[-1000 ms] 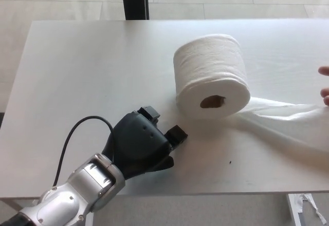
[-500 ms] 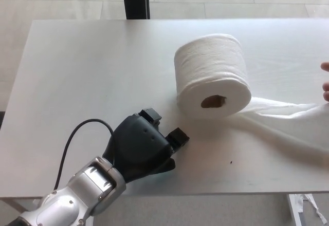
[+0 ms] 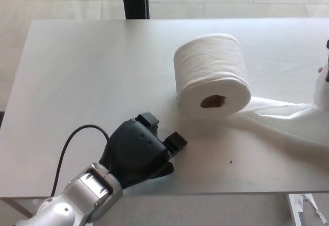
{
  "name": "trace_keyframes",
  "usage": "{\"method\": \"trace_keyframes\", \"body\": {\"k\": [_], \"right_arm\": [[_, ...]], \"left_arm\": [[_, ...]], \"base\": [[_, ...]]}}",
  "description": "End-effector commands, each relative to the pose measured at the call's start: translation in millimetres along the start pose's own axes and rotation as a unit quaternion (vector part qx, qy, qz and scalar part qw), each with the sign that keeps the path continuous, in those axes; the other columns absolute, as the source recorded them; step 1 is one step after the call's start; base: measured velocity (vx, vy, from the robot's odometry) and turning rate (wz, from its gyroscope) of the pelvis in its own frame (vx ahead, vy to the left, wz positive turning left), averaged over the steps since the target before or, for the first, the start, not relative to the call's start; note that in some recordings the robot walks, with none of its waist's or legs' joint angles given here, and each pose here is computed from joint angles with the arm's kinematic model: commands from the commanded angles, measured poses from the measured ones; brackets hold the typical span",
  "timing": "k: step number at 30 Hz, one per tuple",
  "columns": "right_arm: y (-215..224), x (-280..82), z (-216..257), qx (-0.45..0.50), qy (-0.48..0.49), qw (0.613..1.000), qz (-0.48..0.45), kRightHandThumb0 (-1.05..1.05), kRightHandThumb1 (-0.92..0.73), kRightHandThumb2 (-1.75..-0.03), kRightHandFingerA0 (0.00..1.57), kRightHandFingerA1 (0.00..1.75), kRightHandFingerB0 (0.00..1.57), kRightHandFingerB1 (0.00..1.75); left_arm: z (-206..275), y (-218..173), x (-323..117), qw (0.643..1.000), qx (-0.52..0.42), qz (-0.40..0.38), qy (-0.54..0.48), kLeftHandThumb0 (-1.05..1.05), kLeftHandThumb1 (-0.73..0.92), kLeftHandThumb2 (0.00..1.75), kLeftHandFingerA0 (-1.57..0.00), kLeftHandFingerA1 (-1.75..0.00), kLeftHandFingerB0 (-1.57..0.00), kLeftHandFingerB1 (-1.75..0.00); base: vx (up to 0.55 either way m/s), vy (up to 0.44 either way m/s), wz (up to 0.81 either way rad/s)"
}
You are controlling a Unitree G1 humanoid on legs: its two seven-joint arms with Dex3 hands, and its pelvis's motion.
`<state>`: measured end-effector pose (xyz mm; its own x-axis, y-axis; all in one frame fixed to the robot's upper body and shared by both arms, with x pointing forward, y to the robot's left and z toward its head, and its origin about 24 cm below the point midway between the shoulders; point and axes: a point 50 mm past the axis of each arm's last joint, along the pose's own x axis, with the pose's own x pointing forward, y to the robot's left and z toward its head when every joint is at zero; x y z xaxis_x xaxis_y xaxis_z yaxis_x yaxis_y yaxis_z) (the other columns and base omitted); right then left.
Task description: A toilet paper roll is kept in the middle of the desk infront of the robot. The robot places its left hand on the top of the toilet paper roll to hold it still and uses its right hand to tear off a piece of toilet paper from it and hands the paper to a person
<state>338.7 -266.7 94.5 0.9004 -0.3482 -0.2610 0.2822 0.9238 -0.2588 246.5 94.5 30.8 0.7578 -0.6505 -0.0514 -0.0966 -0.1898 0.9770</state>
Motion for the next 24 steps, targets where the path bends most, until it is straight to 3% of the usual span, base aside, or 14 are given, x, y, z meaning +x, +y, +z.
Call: {"method": "trace_keyframes", "body": {"k": [1, 3, 4, 6, 10, 11, 12, 13, 15, 16, 19, 21, 23, 24], "right_arm": [[-13.7, -4.0, -30.0, -0.424, -0.086, 0.897, 0.095, -0.24, -0.6, -1.03, 0.83, 1.34, 0.82, 0.94], [-16.6, -3.4, -30.7, -0.412, -0.081, 0.903, 0.09, -0.21, -0.64, -0.95, 0.83, 1.36, 0.81, 0.91], [-17.9, -2.8, -30.8, -0.413, -0.083, 0.903, 0.08, -0.2, -0.64, -0.94, 0.81, 1.53, 0.76, 1.17], [-23.3, -1.9, -28.6, -0.431, -0.103, 0.896, 0.042, -0.19, -0.64, -0.95, 0.84, 1.63, 0.76, 1.19], [-31.5, 0.4, -22.0, -0.438, -0.128, 0.89, -0.014, -0.22, -0.71, -0.79, 0.88, 1.58, 0.81, 0.92], [-34.1, 0.8, -17.9, -0.434, -0.135, 0.89, -0.036, -0.2, -0.7, -0.78, 0.97, 1.65, 0.73, 1.29], [-35.2, 0.8, -15.0, -0.43, -0.139, 0.891, -0.048, -0.18, -0.73, -0.79, 0.82, 1.67, 0.73, 1.32], [-35.9, 0.1, -12.4, -0.427, -0.153, 0.89, -0.054, -0.11, -0.71, -0.79, 0.93, 1.75, 0.67, 1.46], [-36.7, -0.1, -8.9, -0.418, -0.17, 0.89, -0.066, -0.14, -0.71, -0.8, 0.94, 1.75, 0.63, 1.5], [-37.7, 0.1, -6.9, -0.418, -0.177, 0.888, -0.076, -0.19, -0.67, -0.85, 0.8, 1.75, 0.6, 1.63], [-40.7, 0.3, -2.3, -0.413, -0.183, 0.887, -0.092, -0.18, -0.69, -0.8, 0.79, 1.75, 0.64, 1.58], [-42.4, -0.4, 3.5, -0.413, -0.197, 0.883, -0.102, -0.14, -0.72, -0.75, 0.78, 1.74, 0.65, 1.5], [-42.7, -2.1, 3.5, -0.425, -0.22, 0.87, -0.117, -0.15, -0.73, -0.71, 0.8, 1.57, 0.69, 1.35], [-41.8, -3.2, 2.7, -0.471, -0.237, 0.84, -0.129, -0.28, -0.71, -0.6, 0.57, 1.18, 0.51, 0.52]], "left_arm": [[1.1, -32.2, -32.0, 0.994, -0.006, -0.112, 0.0, -0.57, 0.85, 0.65, -0.66, -0.56, -0.52, -0.45], [2.3, -33.1, -33.8, 0.993, -0.014, -0.116, 0.002, -0.58, 0.86, 0.65, -0.64, -0.57, -0.51, -0.45], [2.6, -32.7, -35.2, 0.993, -0.021, -0.117, 0.004, -0.58, 0.87, 0.66, -0.64, -0.56, -0.51, -0.45], [2.1, -34.0, -38.2, 0.992, -0.032, -0.12, 0.008, -0.59, 0.85, 0.65, -0.63, -0.56, -0.51, -0.45], [1.4, -35.6, -41.5, 0.991, -0.031, -0.129, 0.01, -0.58, 0.85, 0.66, -0.65, -0.57, -0.49, -0.45], [2.3, -36.7, -43.4, 0.991, -0.03, -0.127, 0.009, -0.58, 0.84, 0.65, -0.67, -0.57, -0.51, -0.45], [4.1, -35.6, -44.1, 0.99, -0.022, -0.139, 0.01, -0.58, 0.85, 0.65, -0.64, -0.56, -0.48, -0.43], [5.1, -35.8, -44.5, 0.99, -0.025, -0.141, 0.011, -0.58, 0.85, 0.65, -0.63, -0.55, -0.48, -0.43], [6.1, -36.8, -45.2, 0.99, -0.029, -0.139, 0.013, -0.57, 0.83, 0.64, -0.62, -0.54, -0.48, -0.43], [6.5, -37.6, -45.5, 0.99, -0.029, -0.137, 0.012, -0.57, 0.83, 0.64, -0.62, -0.55, -0.5, -0.45], [8.1, -39.6, -46.5, 0.991, -0.03, -0.128, 0.004, -0.57, 0.82, 0.64, -0.63, -0.55, -0.51, -0.46], [9.6, -39.5, -46.1, 0.991, -0.034, -0.129, 0.005, -0.57, 0.82, 0.64, -0.61, -0.56, -0.5, -0.46], [10.8, -39.2, -46.0, 0.99, -0.035, -0.134, 0.005, -0.57, 0.82, 0.64, -0.61, -0.56, -0.49, -0.45], [10.9, -39.4, -46.3, 0.991, -0.032, -0.132, 0.004, -0.57, 0.83, 0.64, -0.62, -0.56, -0.5, -0.45]], "base": [[0.0, 0.0, 0.0], [0.0, 0.0, 0.0], [0.0, 0.0, 0.0], [0.0, 0.0, 0.0], [0.0, 0.0, 0.0], [0.0, 0.0, 0.0], [0.0, 0.0, 0.0], [0.0, 0.0, 0.0], [0.0, 0.0, 0.0], [0.0, 0.0, 0.0], [0.0, 0.0, 0.0], [0.0, 0.0, 0.0], [0.0, 0.0, 0.0], [0.0, 0.0, 0.0]]}}
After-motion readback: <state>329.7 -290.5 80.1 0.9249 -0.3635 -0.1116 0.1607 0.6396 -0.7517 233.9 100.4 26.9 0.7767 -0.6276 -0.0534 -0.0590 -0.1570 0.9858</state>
